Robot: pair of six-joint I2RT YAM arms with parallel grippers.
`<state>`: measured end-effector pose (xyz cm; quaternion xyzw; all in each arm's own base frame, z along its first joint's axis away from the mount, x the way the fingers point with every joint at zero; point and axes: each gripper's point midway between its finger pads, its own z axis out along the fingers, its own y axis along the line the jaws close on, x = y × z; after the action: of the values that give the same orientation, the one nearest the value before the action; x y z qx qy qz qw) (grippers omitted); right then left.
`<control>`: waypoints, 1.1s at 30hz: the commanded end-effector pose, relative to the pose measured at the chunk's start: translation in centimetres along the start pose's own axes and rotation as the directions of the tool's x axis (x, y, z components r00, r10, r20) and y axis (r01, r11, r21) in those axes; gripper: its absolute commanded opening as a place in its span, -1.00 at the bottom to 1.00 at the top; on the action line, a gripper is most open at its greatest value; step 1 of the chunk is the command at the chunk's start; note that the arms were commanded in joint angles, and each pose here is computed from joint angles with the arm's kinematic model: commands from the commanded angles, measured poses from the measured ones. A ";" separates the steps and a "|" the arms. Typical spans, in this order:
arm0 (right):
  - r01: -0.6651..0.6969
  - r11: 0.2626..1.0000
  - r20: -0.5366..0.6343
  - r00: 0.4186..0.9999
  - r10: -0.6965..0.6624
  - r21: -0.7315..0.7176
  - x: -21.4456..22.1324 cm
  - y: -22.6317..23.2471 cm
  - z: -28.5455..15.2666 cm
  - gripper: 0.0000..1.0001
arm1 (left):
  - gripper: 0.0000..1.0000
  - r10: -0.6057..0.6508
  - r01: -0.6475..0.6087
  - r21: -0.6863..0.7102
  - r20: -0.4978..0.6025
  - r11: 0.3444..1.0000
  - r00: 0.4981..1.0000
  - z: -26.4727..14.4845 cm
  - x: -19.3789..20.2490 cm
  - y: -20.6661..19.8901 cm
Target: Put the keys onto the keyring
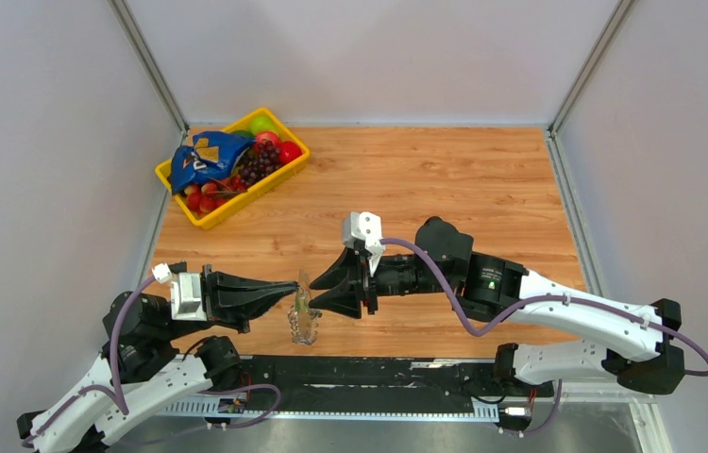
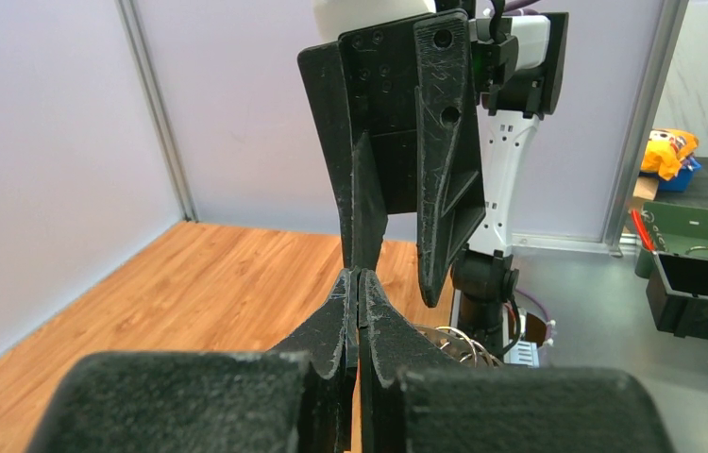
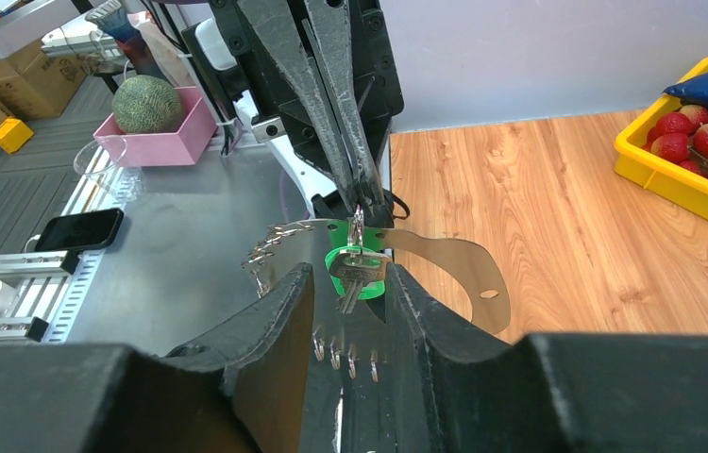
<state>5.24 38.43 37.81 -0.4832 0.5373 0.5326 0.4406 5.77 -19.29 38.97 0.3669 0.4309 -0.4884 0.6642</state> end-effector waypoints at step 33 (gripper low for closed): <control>0.066 0.998 0.092 0.994 -0.066 0.009 -3.5 -0.1 0.6 -0.55 | -0.99 0.034 -0.035 0.003 0.081 0.999 0.996 -0.3 -2.2 -0.2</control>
<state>5.85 38.97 38.13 -0.4831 0.5328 0.5246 0.4556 5.62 -19.08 39.13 0.3657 0.4273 -0.4890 0.6667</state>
